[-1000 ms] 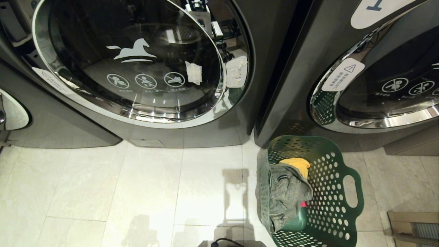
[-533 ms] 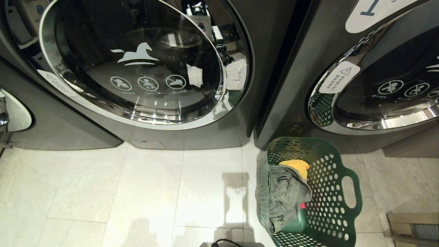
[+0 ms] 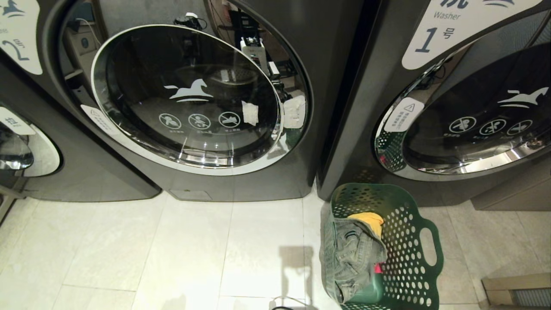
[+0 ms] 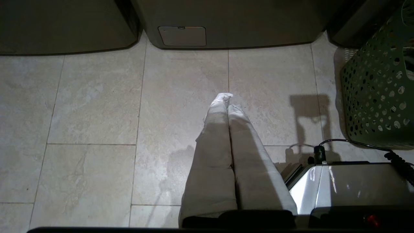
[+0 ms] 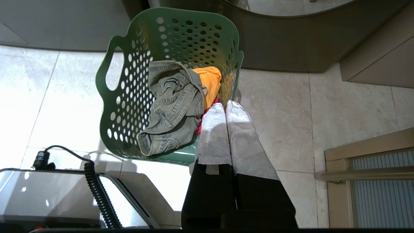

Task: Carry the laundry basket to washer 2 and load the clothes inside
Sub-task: Open the lid of the washing machine

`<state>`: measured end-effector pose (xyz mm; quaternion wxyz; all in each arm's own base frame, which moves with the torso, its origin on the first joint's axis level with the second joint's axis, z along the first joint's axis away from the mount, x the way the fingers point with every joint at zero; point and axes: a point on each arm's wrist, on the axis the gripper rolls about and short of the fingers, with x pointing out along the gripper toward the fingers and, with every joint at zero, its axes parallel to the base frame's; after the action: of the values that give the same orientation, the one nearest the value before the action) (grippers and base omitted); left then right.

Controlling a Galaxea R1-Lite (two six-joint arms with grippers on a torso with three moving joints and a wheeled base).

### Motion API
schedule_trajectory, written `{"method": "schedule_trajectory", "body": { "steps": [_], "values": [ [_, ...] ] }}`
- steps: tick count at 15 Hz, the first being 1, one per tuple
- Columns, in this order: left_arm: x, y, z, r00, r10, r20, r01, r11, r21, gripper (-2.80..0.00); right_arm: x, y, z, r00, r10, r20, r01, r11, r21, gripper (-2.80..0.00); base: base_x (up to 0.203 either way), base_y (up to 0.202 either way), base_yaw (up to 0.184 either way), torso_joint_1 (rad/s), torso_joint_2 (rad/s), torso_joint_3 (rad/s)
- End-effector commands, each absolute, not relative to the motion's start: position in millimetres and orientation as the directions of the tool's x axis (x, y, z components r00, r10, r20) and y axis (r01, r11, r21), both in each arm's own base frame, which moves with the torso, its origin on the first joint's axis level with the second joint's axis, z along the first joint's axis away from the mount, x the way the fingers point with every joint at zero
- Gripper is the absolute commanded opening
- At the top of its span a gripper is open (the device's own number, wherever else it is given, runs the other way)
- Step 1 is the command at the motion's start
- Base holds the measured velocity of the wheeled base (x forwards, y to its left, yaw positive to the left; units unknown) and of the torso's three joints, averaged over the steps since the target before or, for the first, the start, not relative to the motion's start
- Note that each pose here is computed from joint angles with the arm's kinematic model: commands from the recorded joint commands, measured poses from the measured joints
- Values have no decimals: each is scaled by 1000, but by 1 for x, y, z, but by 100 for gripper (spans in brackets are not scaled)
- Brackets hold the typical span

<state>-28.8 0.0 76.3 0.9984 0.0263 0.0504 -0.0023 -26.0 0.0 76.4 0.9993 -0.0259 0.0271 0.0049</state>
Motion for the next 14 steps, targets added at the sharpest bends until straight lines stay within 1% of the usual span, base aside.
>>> {"method": "schedule_trajectory", "body": {
  "steps": [1, 12, 14],
  "values": [
    [-29, 0, 76, 994, -2, -105, 7, 999, 53, -280, -26, 0, 77, 998, 9, -57, -12, 999, -52, -280, 0, 0, 0, 7, 7, 207],
    [-29, 0, 76, 995, -2, -104, 8, 998, 55, -280, -26, 0, 76, 998, 9, -58, -12, 998, -56, -280, 0, 0, 0, 4, 3, 202],
    [-29, 0, 76, 995, -3, -104, 9, 998, 56, -280, -26, 0, 76, 998, 9, -57, -12, 998, -56, -280, 0, 0, 0, 3, 6, 105]
  ]
}}
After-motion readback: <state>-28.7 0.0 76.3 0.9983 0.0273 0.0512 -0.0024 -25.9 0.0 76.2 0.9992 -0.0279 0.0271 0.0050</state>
